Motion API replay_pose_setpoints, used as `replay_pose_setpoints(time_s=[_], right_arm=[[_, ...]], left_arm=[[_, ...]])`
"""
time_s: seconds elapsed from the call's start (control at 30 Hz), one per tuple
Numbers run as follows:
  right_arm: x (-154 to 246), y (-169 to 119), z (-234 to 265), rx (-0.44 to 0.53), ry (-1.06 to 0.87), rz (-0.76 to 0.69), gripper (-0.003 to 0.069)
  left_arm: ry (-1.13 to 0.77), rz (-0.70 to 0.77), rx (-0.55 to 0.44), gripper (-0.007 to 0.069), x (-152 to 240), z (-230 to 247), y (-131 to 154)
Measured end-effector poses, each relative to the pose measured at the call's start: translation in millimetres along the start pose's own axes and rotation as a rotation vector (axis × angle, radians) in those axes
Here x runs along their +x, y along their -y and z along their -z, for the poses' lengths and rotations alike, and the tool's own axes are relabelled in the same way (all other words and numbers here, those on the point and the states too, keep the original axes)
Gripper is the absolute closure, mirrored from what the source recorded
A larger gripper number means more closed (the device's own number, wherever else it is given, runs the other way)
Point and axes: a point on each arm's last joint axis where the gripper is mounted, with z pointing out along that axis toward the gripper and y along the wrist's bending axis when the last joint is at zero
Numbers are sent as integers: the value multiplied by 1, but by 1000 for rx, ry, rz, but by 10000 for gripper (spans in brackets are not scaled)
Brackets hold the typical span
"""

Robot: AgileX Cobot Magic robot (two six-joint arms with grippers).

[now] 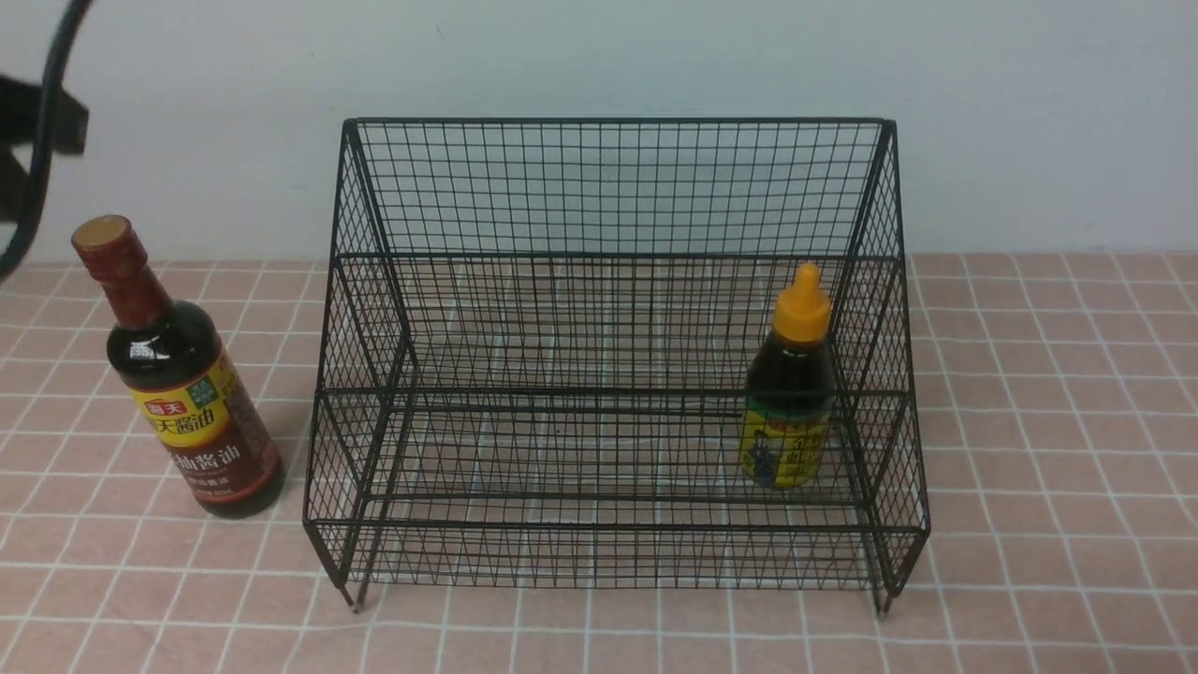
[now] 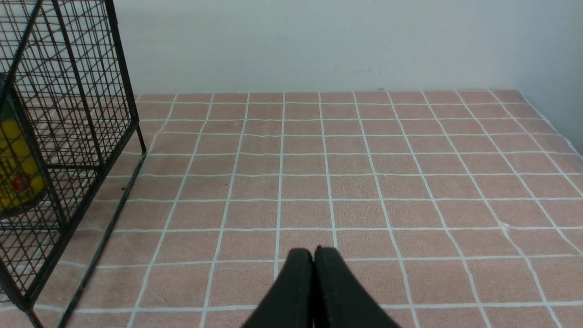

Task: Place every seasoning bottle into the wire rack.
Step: Use the left arm to grab the condiment bottle closest to it

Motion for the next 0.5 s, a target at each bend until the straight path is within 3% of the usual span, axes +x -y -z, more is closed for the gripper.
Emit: replay_pose_setpoints(time_s=[0.13,0.33,0.4,0.5], right_arm=[[0,0,0,0,0,0,671],[0,0,0,0,0,0,671],[0,0,0,0,0,0,671],[0,0,0,0,0,0,671]], left_arm=[[-5,39,-28,618,-20,-14,-14],[-40,-16,-3,589,-24,-29,-14],[-47,-54,22,549,-25,-33,-12],[-66,-127,41,423,-26,-42,-11]])
